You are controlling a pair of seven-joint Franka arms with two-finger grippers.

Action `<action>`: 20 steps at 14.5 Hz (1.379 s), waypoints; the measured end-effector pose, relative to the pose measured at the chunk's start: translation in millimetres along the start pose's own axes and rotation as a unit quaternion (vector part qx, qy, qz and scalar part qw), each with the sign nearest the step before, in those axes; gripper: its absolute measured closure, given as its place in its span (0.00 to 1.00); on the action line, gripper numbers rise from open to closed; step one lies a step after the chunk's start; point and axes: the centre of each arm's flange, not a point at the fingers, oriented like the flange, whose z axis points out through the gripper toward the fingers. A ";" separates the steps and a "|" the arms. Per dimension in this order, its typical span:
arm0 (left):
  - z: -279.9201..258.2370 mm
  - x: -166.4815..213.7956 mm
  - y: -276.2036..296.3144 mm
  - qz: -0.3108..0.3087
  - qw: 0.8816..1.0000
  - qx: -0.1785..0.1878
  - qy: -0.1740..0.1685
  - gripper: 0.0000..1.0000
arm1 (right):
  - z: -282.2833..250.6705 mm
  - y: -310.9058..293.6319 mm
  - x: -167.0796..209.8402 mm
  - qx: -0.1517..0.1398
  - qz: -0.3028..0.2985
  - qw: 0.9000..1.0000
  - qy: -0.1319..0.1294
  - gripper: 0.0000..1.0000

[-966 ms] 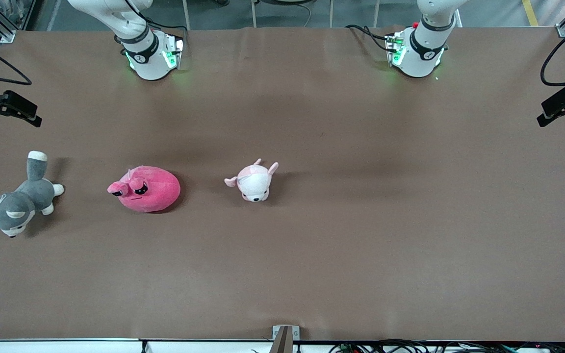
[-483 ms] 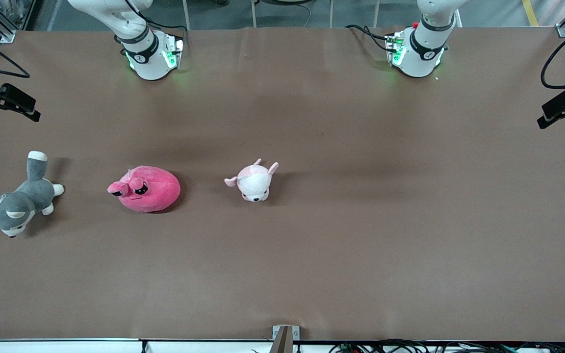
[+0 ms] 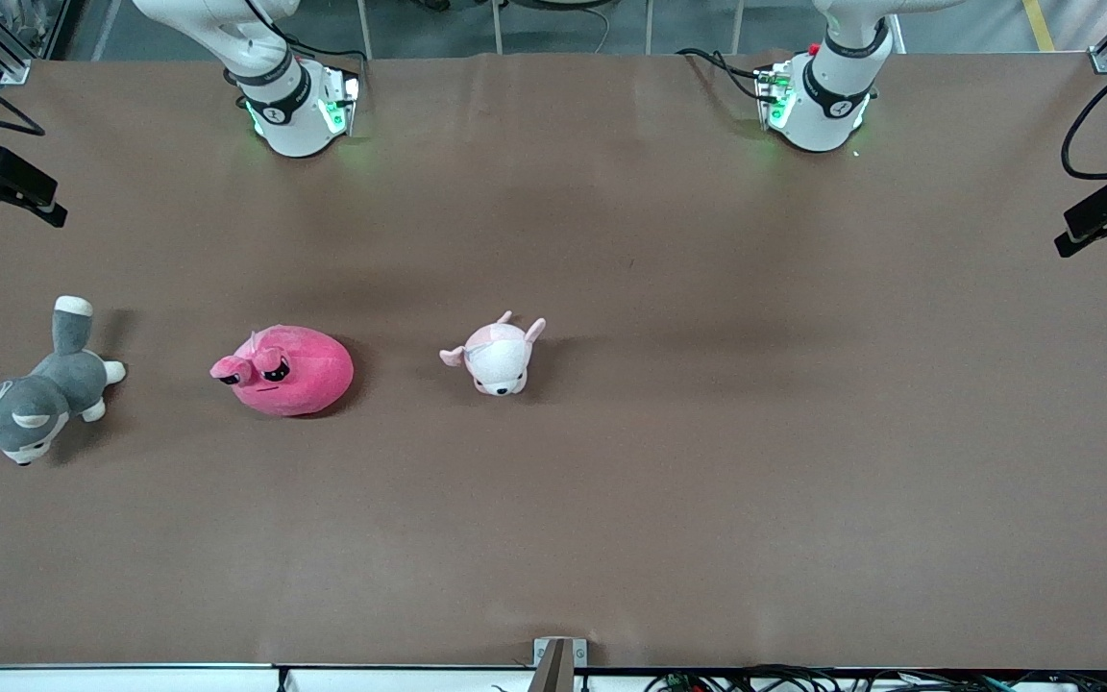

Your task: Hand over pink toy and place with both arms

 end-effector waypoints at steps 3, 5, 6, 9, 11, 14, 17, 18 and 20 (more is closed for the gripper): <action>-0.3 -0.1 1.0 0.001 1.000 0.000 0.000 0.00 | -0.1 -1.0 0.1 0.012 0.001 1.000 0.000 0.00; -0.6 0.0 0.7 0.001 1.000 0.000 0.001 0.00 | -0.1 -0.7 0.1 0.016 0.001 1.000 0.000 0.00; -1.0 0.0 0.8 0.001 1.000 0.000 0.001 0.00 | -0.1 -0.6 0.1 0.016 0.002 1.000 0.000 0.00; -2.1 -0.1 0.9 0.001 1.000 0.000 0.002 0.00 | -0.6 -0.7 0.4 0.016 0.002 1.000 0.001 0.00; -2.4 -0.1 1.6 0.002 1.000 0.000 0.003 0.00 | -1.7 -0.9 2.8 0.016 0.002 1.000 0.003 0.00; -2.5 -0.2 3.2 0.003 1.000 0.000 0.003 0.00 | -0.5 -1.1 5.7 0.016 0.002 1.000 0.002 0.00; -2.5 -0.2 3.3 0.003 1.000 0.000 0.003 0.00 | 0.2 -1.2 6.2 0.016 0.002 1.000 0.000 0.00; -2.5 -0.2 3.3 0.003 1.000 0.000 0.003 0.00 | 1.2 -1.3 5.6 0.016 0.001 1.000 -0.004 0.00; -2.5 -0.2 3.3 0.003 1.000 0.000 0.003 0.00 | 3.1 -1.7 4.3 0.016 0.001 1.000 -0.012 0.00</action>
